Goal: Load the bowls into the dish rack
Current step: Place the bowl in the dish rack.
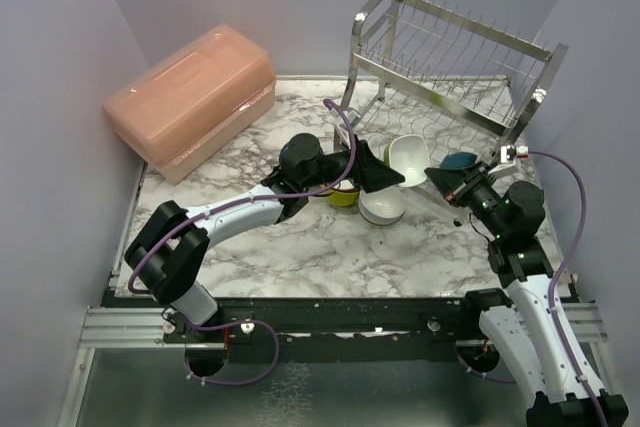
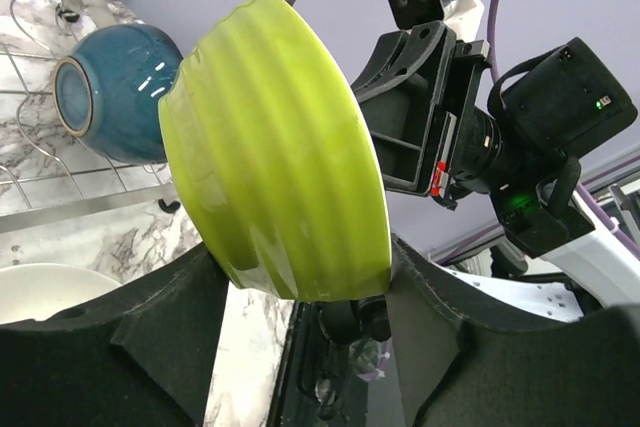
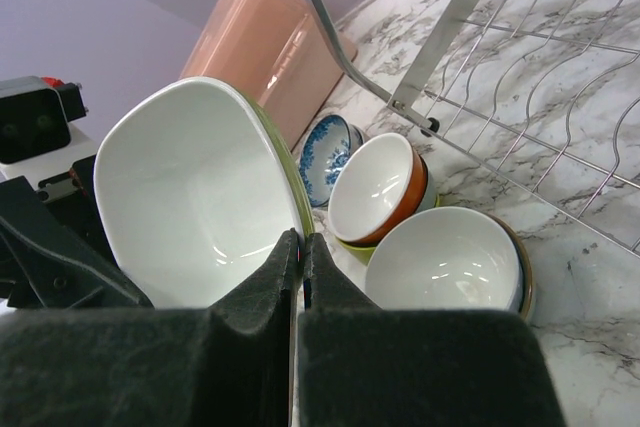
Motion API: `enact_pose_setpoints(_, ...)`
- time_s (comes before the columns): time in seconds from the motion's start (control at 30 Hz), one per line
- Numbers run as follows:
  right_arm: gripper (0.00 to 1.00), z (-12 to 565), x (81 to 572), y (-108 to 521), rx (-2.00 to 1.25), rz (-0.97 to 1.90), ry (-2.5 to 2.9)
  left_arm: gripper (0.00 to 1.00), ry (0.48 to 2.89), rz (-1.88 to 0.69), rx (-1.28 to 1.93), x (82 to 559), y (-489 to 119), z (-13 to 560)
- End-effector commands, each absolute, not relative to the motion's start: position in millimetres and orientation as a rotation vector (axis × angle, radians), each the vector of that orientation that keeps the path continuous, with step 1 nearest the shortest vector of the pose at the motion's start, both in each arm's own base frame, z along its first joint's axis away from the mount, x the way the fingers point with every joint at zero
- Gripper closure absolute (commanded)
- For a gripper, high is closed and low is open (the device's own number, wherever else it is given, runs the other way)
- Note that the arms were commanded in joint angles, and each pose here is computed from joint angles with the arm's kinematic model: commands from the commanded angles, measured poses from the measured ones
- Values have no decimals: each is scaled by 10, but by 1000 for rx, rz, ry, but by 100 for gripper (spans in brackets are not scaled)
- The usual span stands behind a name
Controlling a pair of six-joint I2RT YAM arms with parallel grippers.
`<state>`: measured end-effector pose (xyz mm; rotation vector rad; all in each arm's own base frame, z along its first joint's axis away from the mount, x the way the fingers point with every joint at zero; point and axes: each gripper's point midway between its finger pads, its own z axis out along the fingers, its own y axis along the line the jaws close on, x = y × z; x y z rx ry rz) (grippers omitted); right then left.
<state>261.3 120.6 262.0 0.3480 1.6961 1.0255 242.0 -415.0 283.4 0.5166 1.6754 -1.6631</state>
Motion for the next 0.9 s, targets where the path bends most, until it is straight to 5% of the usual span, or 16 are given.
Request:
enact_pose_setpoints(0.0,99,2823,2587,1259,294,1063,1648,42,1595,-1697,556,2371,-4197,3050)
enact_pose_setpoints(0.3,100,2789,2598,1245,294,1044,1661,98,1602,-1691,558,2388,-4203,3011)
enact_pose_setpoints(0.4,97,2771,2604,1232,307,1037,1668,100,1601,-1683,552,2398,-4196,3011)
enact_pose_setpoints(0.47,87,2762,2606,1224,314,1033,1672,100,1602,-1675,545,2408,-4189,3001)
enact_pose_setpoints(0.73,20,2746,2614,1205,319,1017,1674,100,1600,-1641,517,2461,-4144,2981)
enact_pose_setpoints(0.87,2,2679,2603,1190,330,1000,1703,100,1614,-1631,505,2495,-4138,2932)
